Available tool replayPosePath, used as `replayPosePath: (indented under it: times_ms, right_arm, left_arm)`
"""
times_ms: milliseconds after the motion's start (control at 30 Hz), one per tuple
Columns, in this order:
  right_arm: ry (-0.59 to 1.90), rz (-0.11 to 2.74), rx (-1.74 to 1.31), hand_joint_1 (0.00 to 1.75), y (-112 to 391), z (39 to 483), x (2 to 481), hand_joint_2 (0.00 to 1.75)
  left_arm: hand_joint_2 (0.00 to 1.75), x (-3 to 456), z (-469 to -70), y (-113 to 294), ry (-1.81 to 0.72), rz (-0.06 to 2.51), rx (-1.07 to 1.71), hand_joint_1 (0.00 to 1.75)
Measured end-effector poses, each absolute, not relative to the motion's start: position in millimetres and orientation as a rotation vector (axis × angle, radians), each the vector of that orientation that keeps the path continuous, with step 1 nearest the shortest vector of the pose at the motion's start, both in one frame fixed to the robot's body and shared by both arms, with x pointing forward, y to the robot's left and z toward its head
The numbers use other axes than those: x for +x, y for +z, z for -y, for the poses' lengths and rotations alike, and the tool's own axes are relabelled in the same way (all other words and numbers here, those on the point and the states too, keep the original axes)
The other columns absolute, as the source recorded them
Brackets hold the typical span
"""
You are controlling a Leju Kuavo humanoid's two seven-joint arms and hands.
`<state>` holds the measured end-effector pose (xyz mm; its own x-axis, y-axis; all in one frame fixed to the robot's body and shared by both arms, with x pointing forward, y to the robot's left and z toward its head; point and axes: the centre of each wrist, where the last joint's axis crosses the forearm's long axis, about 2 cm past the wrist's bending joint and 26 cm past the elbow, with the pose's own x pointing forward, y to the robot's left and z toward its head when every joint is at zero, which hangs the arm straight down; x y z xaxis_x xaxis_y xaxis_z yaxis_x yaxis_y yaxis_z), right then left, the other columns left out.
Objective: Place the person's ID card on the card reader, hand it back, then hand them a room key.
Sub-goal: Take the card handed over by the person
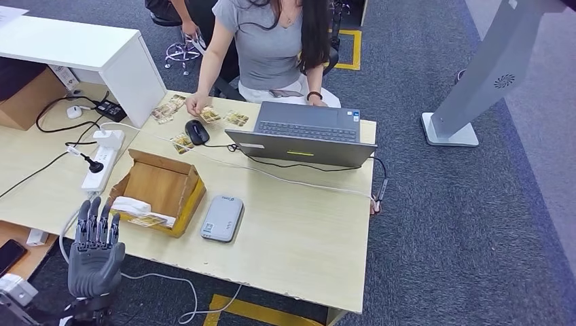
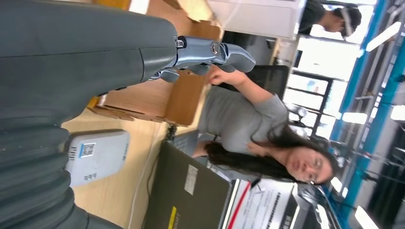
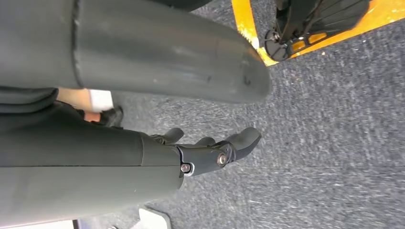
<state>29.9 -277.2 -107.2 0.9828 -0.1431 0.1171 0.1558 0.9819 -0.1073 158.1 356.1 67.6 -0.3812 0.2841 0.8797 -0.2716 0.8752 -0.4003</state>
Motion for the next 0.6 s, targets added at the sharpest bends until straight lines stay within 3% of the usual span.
replayPosePath:
  times_ms: [267, 600]
  right_arm:
    - [-0.158, 0.047, -0.115, 0.0, -107.4, 275.9, 26.4, 0.0]
    - [-0.134, 0.048, -0.114, 0.0, -107.2, 276.7, 25.7, 0.0]
  left_arm:
    - [1.75, 161.1, -339.2, 64.2, 0.705, 1.675, 0.052, 0.0]
    - [1.75, 173.2, -330.5, 103.8, 0.69, 1.902, 0.131, 0.0]
